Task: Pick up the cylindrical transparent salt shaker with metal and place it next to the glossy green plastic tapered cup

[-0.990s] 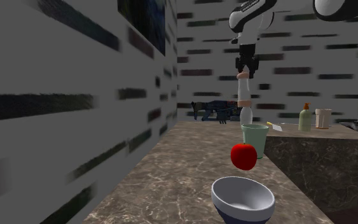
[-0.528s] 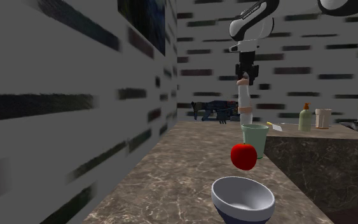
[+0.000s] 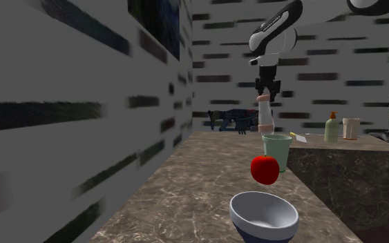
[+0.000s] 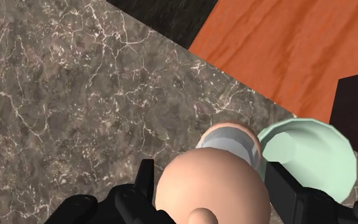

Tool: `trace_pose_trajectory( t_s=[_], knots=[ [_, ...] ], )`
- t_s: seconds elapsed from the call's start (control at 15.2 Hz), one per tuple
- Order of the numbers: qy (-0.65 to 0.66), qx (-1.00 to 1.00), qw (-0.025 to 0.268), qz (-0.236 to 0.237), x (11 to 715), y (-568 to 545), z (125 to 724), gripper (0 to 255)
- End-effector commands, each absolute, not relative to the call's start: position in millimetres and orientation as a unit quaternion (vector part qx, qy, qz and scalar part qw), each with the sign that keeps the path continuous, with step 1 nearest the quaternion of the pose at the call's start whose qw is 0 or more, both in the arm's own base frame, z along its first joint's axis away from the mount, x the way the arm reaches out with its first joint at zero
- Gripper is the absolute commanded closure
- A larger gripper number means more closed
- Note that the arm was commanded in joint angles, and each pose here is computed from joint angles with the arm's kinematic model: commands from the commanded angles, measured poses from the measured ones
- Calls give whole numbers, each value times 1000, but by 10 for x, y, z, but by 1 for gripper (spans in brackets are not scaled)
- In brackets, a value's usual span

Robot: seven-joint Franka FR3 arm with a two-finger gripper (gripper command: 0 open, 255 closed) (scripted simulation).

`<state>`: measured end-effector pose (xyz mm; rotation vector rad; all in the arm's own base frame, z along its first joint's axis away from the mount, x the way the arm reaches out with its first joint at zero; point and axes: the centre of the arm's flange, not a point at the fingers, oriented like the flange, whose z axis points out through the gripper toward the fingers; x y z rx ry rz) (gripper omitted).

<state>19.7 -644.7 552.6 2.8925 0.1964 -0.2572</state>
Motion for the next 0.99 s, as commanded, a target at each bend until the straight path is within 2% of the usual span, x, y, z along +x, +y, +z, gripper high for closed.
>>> trace_pose_trajectory(
  t_s=[0.0, 0.92],
  knots=[
    [67, 987, 116, -88, 193, -6444, 5425, 255],
    [67, 987, 116, -88, 193, -6444, 4685, 255]
  ],
)
